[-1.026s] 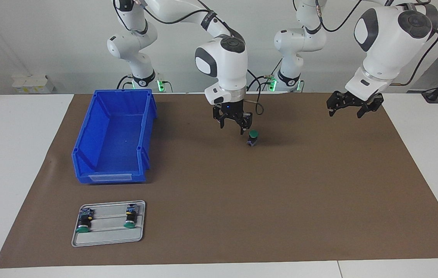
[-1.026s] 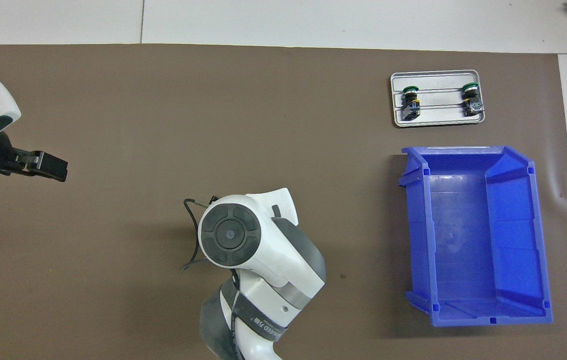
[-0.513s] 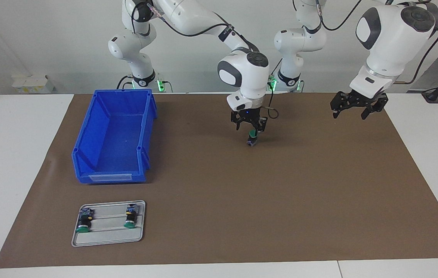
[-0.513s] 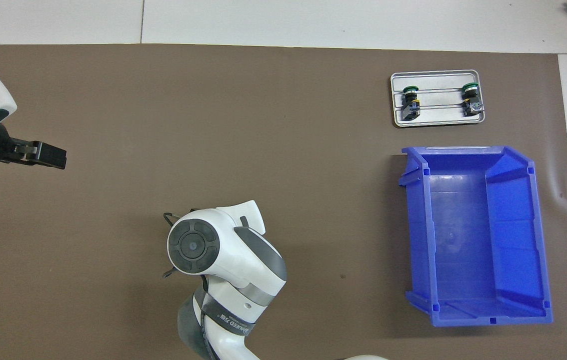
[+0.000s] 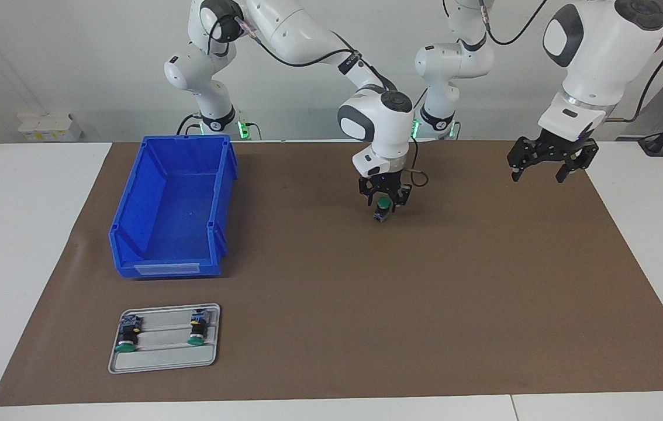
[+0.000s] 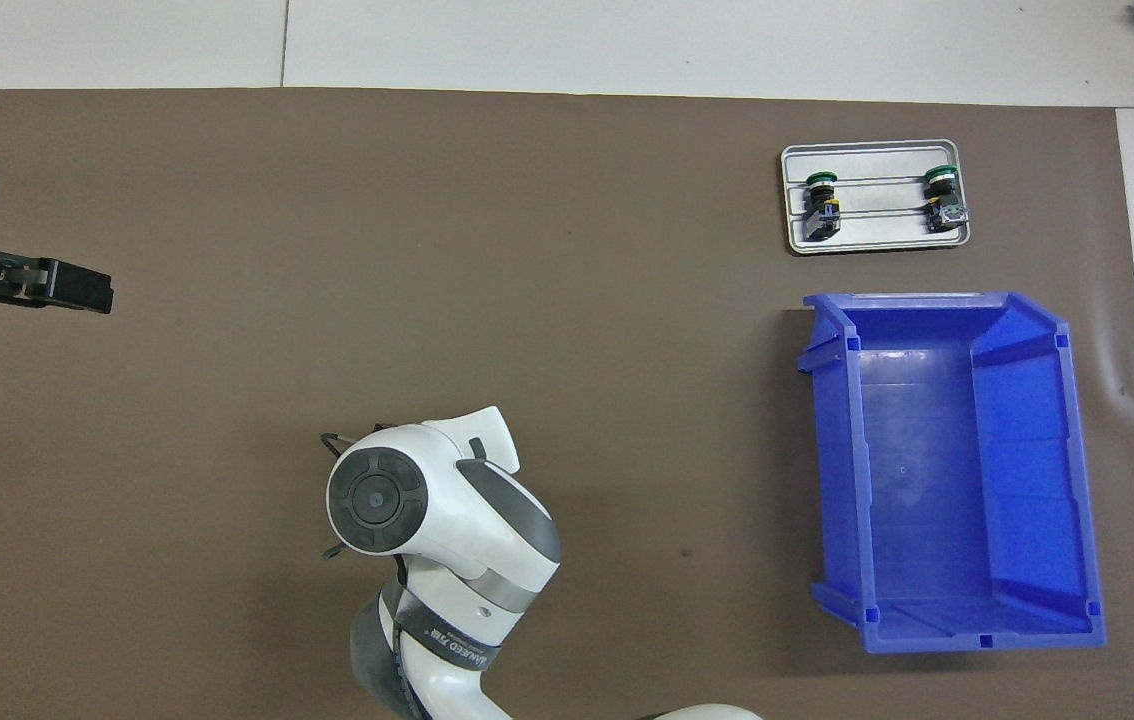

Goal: Place and press button with both arms
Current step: 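Grasp the green-capped button with the right gripper and lift it, then carry the button with the right gripper into the blue bin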

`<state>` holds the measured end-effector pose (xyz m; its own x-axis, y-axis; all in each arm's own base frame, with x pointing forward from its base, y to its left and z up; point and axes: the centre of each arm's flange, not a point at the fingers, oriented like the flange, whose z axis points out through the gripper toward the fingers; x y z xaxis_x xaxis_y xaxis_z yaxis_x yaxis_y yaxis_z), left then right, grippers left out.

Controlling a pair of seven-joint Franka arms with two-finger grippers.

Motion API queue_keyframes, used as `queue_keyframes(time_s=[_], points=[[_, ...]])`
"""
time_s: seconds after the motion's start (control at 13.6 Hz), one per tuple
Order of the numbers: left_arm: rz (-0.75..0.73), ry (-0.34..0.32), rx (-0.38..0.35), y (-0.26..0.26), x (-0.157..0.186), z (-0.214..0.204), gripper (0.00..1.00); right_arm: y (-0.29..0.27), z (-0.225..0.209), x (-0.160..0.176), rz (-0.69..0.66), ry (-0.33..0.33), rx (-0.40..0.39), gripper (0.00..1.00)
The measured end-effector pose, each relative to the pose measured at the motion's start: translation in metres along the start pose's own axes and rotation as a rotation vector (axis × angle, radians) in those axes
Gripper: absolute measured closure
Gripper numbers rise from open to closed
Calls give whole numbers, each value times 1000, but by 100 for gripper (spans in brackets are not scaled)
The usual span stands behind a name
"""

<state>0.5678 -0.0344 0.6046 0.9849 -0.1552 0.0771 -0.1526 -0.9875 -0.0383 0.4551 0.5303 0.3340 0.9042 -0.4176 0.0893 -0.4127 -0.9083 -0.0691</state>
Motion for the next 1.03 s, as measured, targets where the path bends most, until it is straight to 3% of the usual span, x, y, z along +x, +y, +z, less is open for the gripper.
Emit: queue_keyframes(time_s=[0.15, 0.22, 0.59, 1.03], points=[[-9, 3, 1, -5, 1, -4, 0, 0, -1, 0, 0, 0, 1, 58], [-11, 4, 1, -6, 1, -5, 0, -1, -1, 0, 0, 1, 2, 61], [-1, 6, 0, -1, 2, -6, 0, 1, -22, 27, 37, 19, 31, 61], [-14, -12, -2, 0, 0, 3, 0, 63, -103, 128, 29, 17, -9, 61]])
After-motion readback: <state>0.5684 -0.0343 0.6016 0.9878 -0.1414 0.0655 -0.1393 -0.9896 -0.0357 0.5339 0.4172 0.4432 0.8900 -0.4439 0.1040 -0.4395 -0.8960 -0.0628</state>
